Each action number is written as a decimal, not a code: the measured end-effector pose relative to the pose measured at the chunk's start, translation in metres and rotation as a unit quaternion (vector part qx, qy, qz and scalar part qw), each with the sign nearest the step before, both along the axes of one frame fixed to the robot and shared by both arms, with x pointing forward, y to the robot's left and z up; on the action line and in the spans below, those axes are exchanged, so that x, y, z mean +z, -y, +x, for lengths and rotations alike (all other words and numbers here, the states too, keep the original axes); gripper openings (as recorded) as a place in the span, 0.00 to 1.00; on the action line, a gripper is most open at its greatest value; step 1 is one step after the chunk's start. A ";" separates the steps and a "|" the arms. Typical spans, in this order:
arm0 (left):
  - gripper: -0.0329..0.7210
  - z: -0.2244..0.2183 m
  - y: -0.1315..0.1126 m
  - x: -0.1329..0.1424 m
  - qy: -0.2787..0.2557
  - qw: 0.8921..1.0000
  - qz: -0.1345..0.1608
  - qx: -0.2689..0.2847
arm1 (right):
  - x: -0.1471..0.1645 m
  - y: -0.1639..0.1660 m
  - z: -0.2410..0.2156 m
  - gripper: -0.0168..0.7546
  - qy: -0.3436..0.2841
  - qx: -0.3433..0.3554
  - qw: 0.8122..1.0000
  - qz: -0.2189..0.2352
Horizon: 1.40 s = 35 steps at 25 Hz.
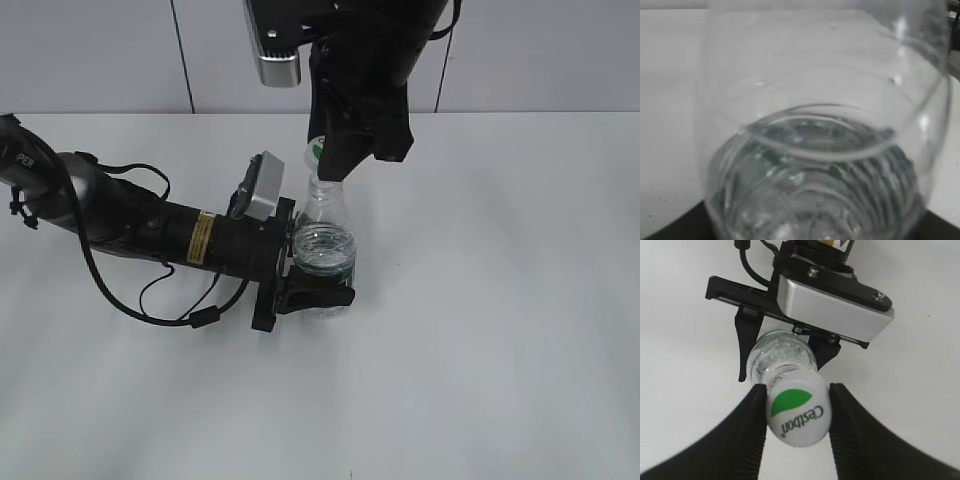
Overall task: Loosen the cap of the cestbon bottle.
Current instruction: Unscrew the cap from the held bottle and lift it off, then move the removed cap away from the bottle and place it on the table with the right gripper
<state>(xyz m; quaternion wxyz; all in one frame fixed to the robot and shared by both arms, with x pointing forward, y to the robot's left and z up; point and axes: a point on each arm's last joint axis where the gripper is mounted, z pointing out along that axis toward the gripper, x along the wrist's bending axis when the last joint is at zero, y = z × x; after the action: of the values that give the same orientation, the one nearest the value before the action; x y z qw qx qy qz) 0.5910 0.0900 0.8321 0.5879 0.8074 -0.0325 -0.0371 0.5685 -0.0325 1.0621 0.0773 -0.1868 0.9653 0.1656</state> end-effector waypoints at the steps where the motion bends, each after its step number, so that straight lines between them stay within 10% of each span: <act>1: 0.58 0.000 0.000 0.000 0.000 1.000 0.000 0.000 | 0.000 0.000 0.000 0.40 0.000 -0.002 1.000 0.001; 17: 0.58 0.000 0.000 0.000 -0.004 1.000 0.000 0.001 | 0.025 0.041 0.026 0.40 -0.011 -0.292 0.956 0.010; 25: 0.58 0.000 0.000 0.000 -0.004 1.000 0.000 0.001 | 0.015 0.128 0.083 0.40 -0.072 -0.544 0.831 0.096; 35: 0.58 0.000 0.000 0.000 -0.004 1.000 -0.001 0.002 | -0.056 0.184 0.089 0.40 -0.124 -0.708 0.691 0.074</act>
<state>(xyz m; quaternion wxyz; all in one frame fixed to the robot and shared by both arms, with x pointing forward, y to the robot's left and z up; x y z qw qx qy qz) 0.5910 0.0899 0.8323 0.5887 0.8068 -0.0287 -0.0395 0.6577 -0.2166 1.0061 0.0644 0.5810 0.7966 0.1538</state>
